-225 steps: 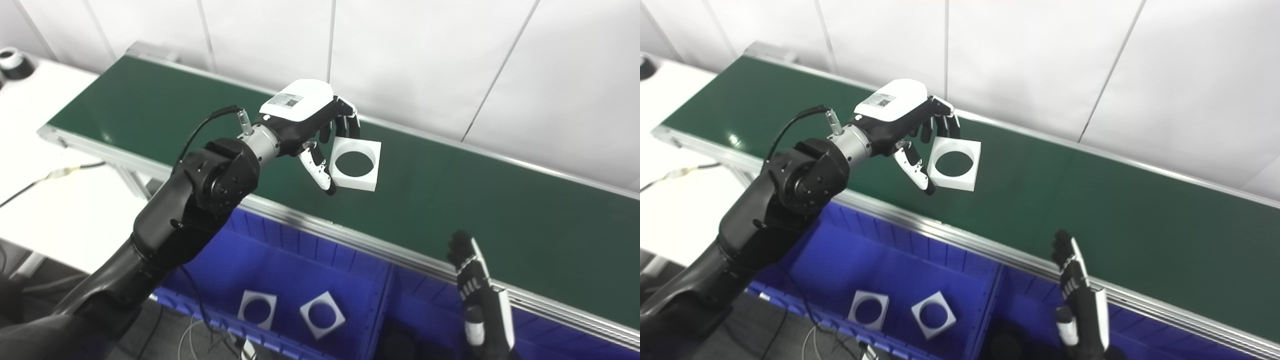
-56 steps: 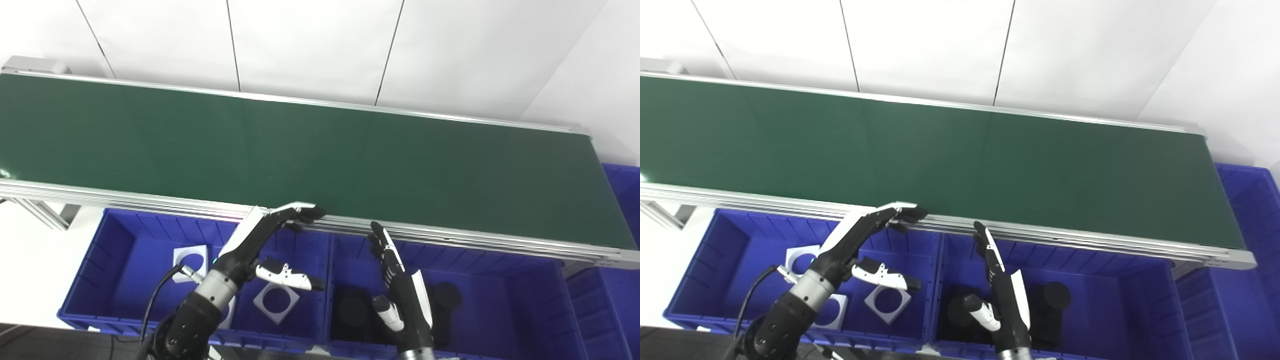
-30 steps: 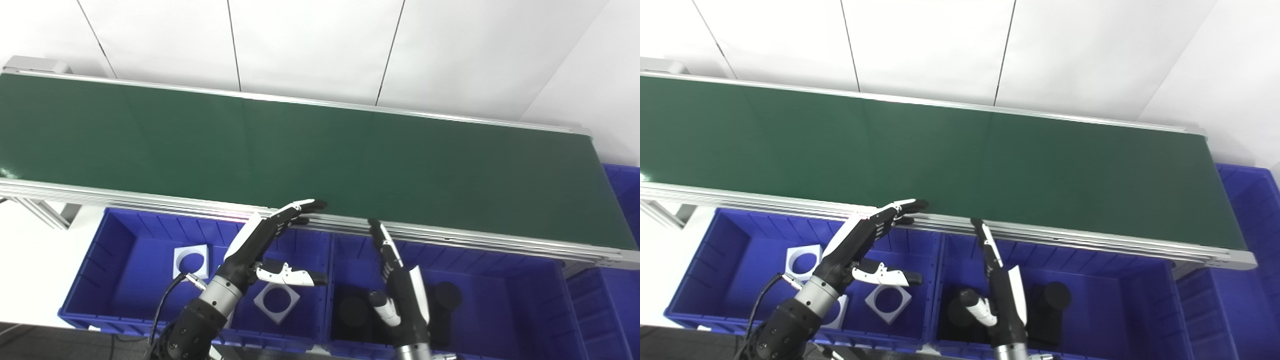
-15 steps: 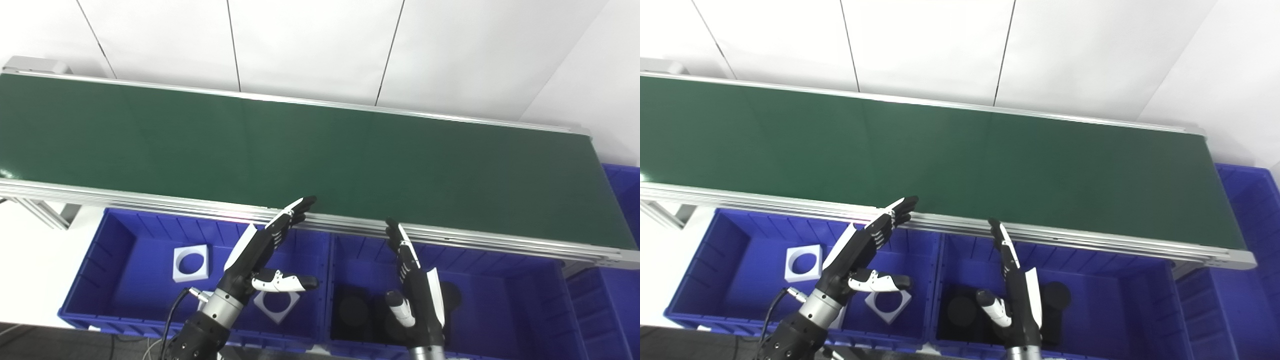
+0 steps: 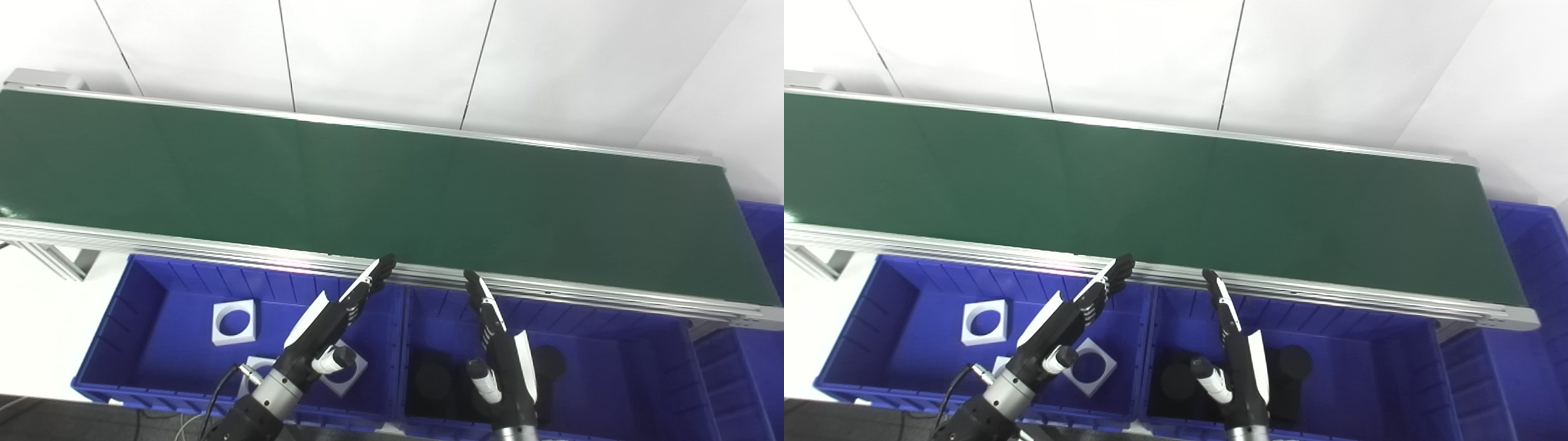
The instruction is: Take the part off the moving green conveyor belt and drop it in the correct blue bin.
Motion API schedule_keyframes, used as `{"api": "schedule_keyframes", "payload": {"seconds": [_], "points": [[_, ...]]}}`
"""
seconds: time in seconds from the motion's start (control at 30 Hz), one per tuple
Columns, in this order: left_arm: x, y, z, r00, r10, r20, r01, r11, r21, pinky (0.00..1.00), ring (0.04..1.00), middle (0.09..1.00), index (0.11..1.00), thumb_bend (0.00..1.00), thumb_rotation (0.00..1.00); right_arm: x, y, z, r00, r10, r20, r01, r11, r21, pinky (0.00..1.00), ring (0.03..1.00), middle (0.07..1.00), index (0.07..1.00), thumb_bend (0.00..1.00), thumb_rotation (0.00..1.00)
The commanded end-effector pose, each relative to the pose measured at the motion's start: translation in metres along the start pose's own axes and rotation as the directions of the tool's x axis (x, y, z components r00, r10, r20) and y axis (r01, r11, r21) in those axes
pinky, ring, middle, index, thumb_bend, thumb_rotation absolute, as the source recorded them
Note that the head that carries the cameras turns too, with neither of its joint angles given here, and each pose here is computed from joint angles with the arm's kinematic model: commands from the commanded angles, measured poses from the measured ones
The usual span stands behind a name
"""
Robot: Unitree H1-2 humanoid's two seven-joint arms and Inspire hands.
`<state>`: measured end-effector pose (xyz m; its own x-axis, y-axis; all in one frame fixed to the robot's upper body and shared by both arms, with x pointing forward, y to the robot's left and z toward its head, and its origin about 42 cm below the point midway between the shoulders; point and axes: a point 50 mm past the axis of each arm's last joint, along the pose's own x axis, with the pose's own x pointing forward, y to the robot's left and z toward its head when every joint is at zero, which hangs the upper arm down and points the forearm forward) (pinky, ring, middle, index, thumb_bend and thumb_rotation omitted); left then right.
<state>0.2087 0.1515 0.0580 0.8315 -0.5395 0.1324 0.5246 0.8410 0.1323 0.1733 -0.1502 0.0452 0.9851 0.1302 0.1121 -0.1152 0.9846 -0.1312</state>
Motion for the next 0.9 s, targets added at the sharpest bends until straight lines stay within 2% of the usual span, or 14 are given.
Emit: {"api": "schedule_keyframes", "payload": {"seconds": [0.0,0.27,0.63,0.77,0.87], "points": [[0.003,-0.001,0.008,1.000,0.012,0.028,-0.012,1.000,0.003,1.00,1.000,1.000,1.000,1.00,1.00,0.003,0.003,0.011,0.997,-0.012,0.074,0.010,1.000,0.029,0.98,0.975,0.978,0.937,1.00,1.00],[-0.001,-0.007,0.006,0.999,0.020,0.032,-0.020,1.000,0.015,1.00,1.000,1.000,1.000,0.99,1.00,-0.001,0.005,0.011,0.998,0.008,0.067,-0.012,0.999,0.052,1.00,0.989,0.993,0.942,1.00,1.00],[-0.002,-0.007,0.006,0.999,0.030,0.016,-0.030,1.000,0.007,1.00,1.000,1.000,1.000,0.86,1.00,-0.004,0.008,0.012,0.998,0.027,0.060,-0.032,0.997,0.074,1.00,0.995,0.998,0.950,1.00,1.00],[0.001,-0.004,0.012,0.998,0.037,0.042,-0.037,0.999,0.001,1.00,1.000,1.000,1.000,0.88,1.00,-0.002,0.008,0.015,0.997,0.030,0.076,-0.036,0.996,0.078,1.00,0.995,0.998,0.949,1.00,1.00],[0.007,-0.002,0.024,0.994,0.038,0.098,-0.038,0.999,0.001,1.00,1.000,1.000,1.000,0.92,1.00,0.001,0.007,0.026,0.993,0.028,0.114,-0.037,0.997,0.073,1.00,0.998,0.999,0.949,1.00,1.00]]}}
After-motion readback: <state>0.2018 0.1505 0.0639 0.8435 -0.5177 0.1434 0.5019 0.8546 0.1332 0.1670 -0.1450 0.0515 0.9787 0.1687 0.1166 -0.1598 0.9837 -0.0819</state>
